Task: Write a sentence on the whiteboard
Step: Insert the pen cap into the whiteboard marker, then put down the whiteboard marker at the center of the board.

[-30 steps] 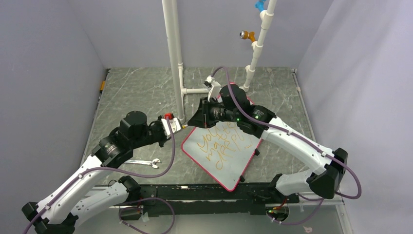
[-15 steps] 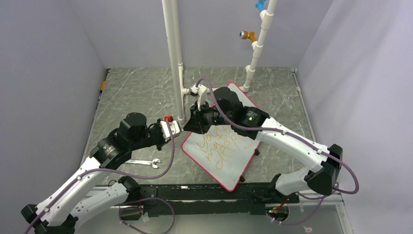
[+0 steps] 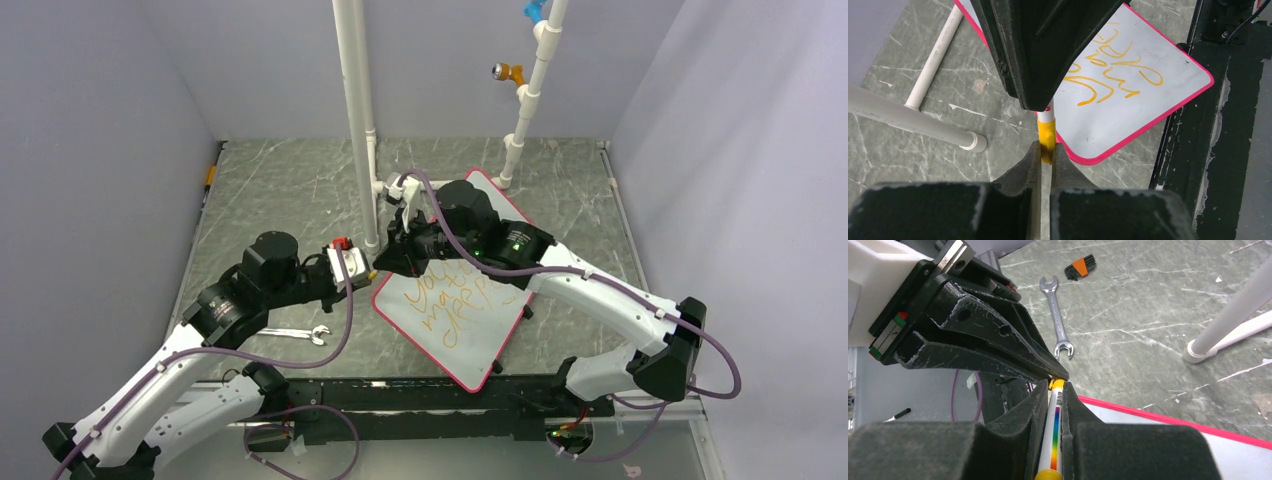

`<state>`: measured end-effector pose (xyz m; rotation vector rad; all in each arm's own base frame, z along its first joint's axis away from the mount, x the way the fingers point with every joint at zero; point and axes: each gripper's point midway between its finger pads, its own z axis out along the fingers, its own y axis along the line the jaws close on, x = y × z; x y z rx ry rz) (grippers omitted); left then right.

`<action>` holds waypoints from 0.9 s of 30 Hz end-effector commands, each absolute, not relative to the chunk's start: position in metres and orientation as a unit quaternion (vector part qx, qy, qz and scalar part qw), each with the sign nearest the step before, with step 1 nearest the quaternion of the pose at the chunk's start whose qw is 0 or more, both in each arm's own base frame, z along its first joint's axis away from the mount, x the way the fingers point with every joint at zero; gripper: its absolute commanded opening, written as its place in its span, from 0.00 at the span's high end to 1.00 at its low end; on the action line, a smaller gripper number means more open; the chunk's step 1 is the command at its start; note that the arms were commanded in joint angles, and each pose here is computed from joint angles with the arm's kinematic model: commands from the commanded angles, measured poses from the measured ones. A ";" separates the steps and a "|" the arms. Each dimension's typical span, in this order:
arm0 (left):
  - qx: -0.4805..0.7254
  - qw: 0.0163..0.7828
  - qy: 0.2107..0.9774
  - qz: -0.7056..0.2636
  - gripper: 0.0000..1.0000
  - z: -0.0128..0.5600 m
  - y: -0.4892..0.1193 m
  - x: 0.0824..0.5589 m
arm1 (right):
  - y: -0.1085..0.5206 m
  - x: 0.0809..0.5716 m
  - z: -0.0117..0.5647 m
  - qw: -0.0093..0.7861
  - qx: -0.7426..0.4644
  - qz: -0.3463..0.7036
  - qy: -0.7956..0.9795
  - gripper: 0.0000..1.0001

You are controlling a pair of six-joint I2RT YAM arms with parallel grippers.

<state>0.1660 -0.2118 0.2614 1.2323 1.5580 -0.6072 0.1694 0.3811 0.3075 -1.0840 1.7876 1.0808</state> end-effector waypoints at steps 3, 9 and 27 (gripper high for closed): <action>0.507 0.651 0.489 -0.284 0.83 0.364 -0.238 0.166 | 0.403 0.136 0.331 0.366 -0.423 0.479 0.676 1.00; 0.511 0.648 0.489 -0.281 0.76 0.360 -0.237 0.165 | 0.400 0.136 0.346 0.378 -0.409 0.487 0.673 1.00; 0.490 0.648 0.527 -0.250 1.00 0.350 -0.228 0.180 | 0.384 0.153 0.366 0.418 -0.362 0.463 0.693 0.54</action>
